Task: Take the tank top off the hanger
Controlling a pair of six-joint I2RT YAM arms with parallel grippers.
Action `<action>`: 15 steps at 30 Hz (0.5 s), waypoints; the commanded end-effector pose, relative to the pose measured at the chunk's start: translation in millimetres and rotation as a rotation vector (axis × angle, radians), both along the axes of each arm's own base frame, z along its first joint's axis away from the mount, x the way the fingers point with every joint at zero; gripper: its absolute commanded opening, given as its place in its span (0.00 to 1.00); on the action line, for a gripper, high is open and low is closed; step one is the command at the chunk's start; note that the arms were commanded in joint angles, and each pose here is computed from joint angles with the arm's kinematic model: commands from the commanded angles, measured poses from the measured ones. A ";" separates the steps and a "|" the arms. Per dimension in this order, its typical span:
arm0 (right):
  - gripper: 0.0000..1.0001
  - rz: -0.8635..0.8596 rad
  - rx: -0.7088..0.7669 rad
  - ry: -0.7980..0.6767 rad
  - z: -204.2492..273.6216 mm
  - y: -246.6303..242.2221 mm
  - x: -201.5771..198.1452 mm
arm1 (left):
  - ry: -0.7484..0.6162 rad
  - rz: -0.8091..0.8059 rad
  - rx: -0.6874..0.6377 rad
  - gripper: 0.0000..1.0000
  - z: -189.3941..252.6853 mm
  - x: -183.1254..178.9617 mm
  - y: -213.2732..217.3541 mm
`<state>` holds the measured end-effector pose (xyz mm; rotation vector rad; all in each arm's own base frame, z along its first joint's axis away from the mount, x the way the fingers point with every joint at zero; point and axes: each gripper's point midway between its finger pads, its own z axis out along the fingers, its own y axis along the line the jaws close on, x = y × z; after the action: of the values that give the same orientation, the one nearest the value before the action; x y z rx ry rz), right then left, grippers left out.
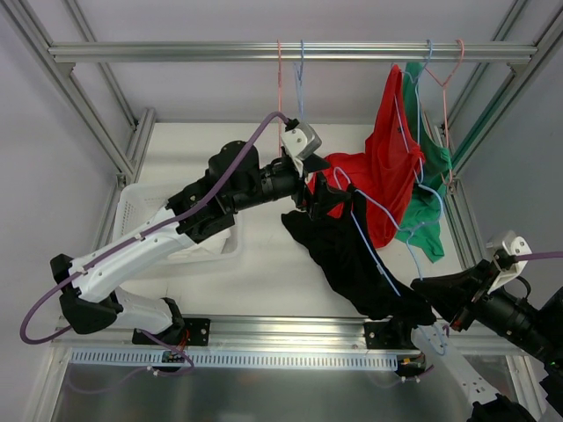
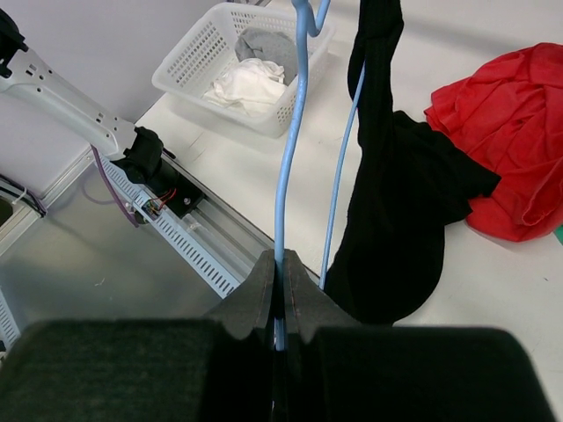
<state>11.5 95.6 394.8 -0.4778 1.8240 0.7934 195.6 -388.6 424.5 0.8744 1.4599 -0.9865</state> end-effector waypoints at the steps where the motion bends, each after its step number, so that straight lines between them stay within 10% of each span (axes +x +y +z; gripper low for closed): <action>1: 0.00 0.011 0.025 -0.083 21.1 4.8 10.4 | -0.044 -0.015 -0.130 0.81 39.0 -9.5 6.0; 15: 0.00 0.043 0.066 -0.118 33.0 8.4 2.0 | 0.008 -0.011 -0.032 0.60 -10.0 4.3 -15.9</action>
<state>14.2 99.4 406.9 -0.4888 1.7677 0.8087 200.9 -399.9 405.7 0.8685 1.4866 -0.9981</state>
